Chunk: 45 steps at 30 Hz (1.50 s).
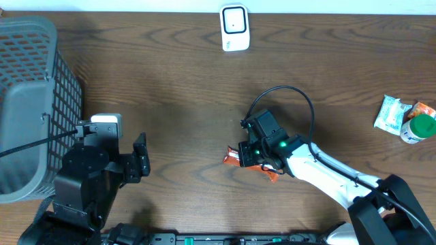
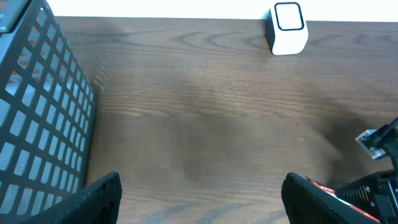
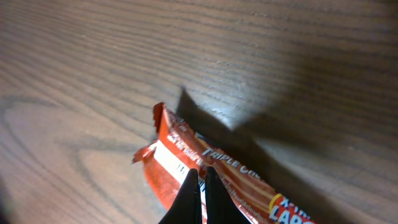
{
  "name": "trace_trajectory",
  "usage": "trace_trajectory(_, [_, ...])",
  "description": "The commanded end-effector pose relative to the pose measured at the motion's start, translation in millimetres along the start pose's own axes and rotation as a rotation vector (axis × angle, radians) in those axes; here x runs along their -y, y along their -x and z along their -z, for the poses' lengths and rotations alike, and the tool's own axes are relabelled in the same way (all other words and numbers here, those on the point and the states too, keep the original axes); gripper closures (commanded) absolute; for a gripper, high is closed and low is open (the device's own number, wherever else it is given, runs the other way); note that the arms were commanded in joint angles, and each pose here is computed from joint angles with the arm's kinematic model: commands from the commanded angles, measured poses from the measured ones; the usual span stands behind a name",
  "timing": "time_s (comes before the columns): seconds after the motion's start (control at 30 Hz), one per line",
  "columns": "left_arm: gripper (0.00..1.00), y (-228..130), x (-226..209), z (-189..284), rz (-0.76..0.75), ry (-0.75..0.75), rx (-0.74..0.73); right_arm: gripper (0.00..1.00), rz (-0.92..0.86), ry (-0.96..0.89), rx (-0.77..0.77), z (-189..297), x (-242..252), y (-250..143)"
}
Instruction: Scan the item barcode
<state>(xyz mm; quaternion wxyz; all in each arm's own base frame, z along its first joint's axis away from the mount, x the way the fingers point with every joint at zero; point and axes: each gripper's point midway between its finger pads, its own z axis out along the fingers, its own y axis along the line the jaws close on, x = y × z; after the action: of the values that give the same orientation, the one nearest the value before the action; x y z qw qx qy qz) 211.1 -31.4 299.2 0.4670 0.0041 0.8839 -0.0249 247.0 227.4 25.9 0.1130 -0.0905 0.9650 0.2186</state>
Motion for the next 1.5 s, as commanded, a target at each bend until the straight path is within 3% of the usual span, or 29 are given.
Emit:
trace_trajectory(0.0, [0.17, 4.9, -1.4, 3.9, 0.001, 0.006, 0.017, 0.99, 0.013, 0.045, 0.001, 7.4, -18.3, -0.3])
trace_trajectory(0.2, [0.17, 4.9, -1.4, 3.9, 0.001, 0.006, 0.017, 0.99, 0.036, 0.013, -0.04, 5.2, -19.8, -15.3])
trace_trajectory(0.43, [0.17, 4.9, -1.4, 3.9, 0.001, 0.006, 0.017, 0.99, -0.043, -0.284, 0.037, 7.8, 32.0, -15.6])
trace_trajectory(0.6, [0.17, 4.9, -1.4, 3.9, 0.001, 0.006, 0.017, 0.99, -0.027, -0.193, 0.06, 15.3, 10.2, -5.3])
trace_trajectory(0.73, [0.17, 4.9, -1.4, 3.9, 0.001, 0.006, 0.017, 0.99, -0.013, -0.03, 0.112, 56.3, -31.4, 11.1])
trace_trajectory(0.77, [0.17, 4.9, -1.4, 3.9, 0.001, 0.006, 0.017, 0.82, -0.014, -0.003, 0.133, 71.4, -37.5, 14.9])
trace_trajectory(0.83, [0.17, 4.9, -1.4, 3.9, 0.001, 0.006, 0.017, 0.36, 0.035, 0.049, 0.152, 94.5, -44.0, 16.7])
trace_trajectory(0.87, [0.17, 4.9, -1.4, 3.9, 0.001, 0.006, 0.017, 0.19, 0.101, 0.082, 0.148, 103.5, -46.2, 14.0])
trace_trajectory(0.93, [0.17, 4.9, -1.4, 3.9, 0.001, 0.006, 0.017, 0.01, 0.17, 0.107, 0.114, 116.4, -38.0, 3.5])
trace_trajectory(1.07, [0.17, 4.9, -1.4, 3.9, 0.001, 0.006, 0.017, 0.01, 0.155, 0.074, 0.032, 122.6, 3.6, -10.5])
trace_trajectory(1.2, [0.17, 4.9, -1.4, 3.9, 0.001, 0.006, 0.017, 0.01, 0.262, 0.042, 0.03, 119.5, 33.0, -2.5])
trace_trajectory(1.47, [0.17, 4.9, -1.4, 3.9, 0.001, 0.006, 0.017, 0.03, 0.284, 0.057, -0.055, 86.0, 51.1, 0.9])
